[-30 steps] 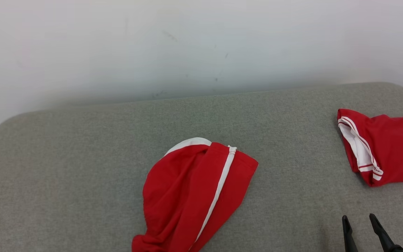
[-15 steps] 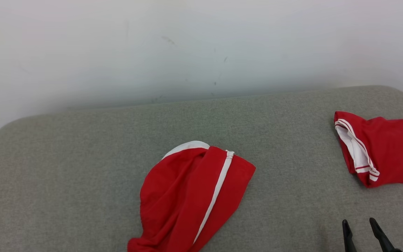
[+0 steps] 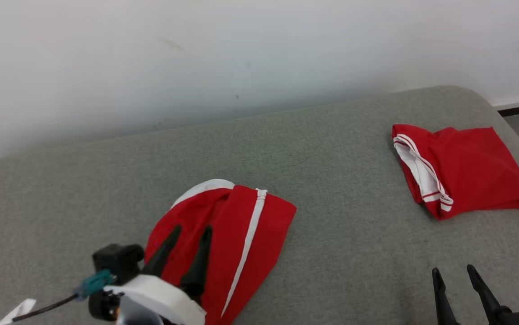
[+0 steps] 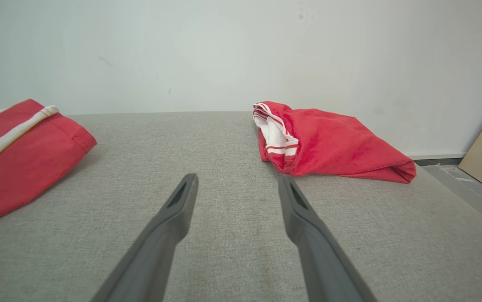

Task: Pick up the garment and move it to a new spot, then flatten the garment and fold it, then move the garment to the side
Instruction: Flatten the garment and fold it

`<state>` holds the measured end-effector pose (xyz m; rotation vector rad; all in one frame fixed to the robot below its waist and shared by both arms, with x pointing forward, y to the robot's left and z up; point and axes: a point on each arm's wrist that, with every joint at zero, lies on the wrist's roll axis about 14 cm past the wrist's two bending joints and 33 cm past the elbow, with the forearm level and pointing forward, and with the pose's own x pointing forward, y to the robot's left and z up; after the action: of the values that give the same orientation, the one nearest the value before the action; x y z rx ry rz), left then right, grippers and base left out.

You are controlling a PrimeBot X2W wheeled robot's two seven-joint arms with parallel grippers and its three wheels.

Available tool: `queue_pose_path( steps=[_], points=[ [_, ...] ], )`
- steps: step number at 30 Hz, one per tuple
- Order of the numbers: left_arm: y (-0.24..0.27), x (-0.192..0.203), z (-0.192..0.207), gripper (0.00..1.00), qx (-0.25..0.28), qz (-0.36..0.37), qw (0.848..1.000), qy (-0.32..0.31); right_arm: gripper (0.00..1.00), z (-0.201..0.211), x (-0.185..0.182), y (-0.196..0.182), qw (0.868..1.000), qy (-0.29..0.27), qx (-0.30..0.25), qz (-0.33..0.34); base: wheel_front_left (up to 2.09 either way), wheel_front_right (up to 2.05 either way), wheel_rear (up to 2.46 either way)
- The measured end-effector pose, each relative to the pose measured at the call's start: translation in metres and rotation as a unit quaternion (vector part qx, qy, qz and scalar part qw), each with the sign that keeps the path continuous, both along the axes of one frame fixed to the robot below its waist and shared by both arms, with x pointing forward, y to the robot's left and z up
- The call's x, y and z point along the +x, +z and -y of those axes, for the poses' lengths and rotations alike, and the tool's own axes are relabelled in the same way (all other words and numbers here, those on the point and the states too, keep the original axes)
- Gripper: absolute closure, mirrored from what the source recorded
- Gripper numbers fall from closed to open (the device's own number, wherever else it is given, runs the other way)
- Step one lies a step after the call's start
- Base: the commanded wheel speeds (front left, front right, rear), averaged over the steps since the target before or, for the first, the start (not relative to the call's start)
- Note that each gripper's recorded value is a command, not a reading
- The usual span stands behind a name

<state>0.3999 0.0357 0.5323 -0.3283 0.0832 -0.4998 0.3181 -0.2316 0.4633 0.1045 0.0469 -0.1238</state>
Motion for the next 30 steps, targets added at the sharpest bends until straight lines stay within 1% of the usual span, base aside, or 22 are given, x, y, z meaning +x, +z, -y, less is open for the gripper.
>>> queue_pose_path(
  steps=[1, 3, 4, 6, 8, 10, 13, 22, 27, 30],
  points=[
    [-0.003, 0.005, 0.01, 0.0, 0.002, -0.01, 1.0, -0.008, 0.0, 0.002, -0.001, 0.0, 1.0, -0.004, 0.001, -0.001, 0.0, 0.0, 0.0],
    [-0.014, 0.011, 0.032, 0.0, 0.049, -0.012, 0.998, -0.041, 0.0, 0.008, -0.001, 0.001, 1.0, -0.015, 0.002, 0.0, 0.0, 0.0, 0.0],
    [-0.017, 0.016, 0.041, 0.0, 0.054, -0.018, 0.997, -0.049, 0.0, 0.012, -0.002, 0.002, 1.0, -0.022, 0.005, 0.002, 0.0, 0.0, 0.0],
    [-0.03, 0.02, 0.061, 0.0, 0.094, -0.023, 0.992, -0.08, 0.0, 0.019, -0.004, 0.002, 0.999, -0.034, 0.007, 0.001, 0.0, 0.0, 0.0],
    [-0.04, 0.026, 0.074, 0.0, 0.109, -0.036, 0.989, -0.092, 0.0, 0.025, -0.008, -0.001, 0.999, -0.045, 0.007, -0.005, 0.0, 0.0, 0.0],
    [-0.052, 0.033, 0.081, 0.0, 0.141, -0.038, 0.984, -0.101, 0.0, 0.03, -0.011, -0.004, 0.998, -0.054, 0.007, -0.011, 0.0, 0.0, 0.0],
    [-0.069, 0.043, 0.084, 0.0, 0.171, -0.052, 0.979, -0.098, 0.0, 0.035, -0.015, -0.007, 0.998, -0.065, 0.008, -0.017, 0.0, 0.0, 0.0],
    [-0.086, 0.061, 0.085, 0.0, 0.203, -0.066, 0.974, -0.08, 0.0, 0.039, -0.014, -0.005, 0.997, -0.071, 0.005, -0.014, 0.0, 0.0, 0.0],
    [-0.091, 0.064, 0.086, 0.0, 0.202, -0.073, 0.973, -0.078, 0.0, 0.039, -0.013, -0.005, 0.997, -0.07, 0.005, -0.015, 0.0, 0.0, 0.0],
    [-0.094, 0.066, 0.085, 0.0, 0.191, -0.083, 0.975, -0.072, 0.0, 0.039, -0.013, -0.005, 0.997, -0.07, 0.005, -0.015, 0.0, 0.0, 0.0]
  ],
)
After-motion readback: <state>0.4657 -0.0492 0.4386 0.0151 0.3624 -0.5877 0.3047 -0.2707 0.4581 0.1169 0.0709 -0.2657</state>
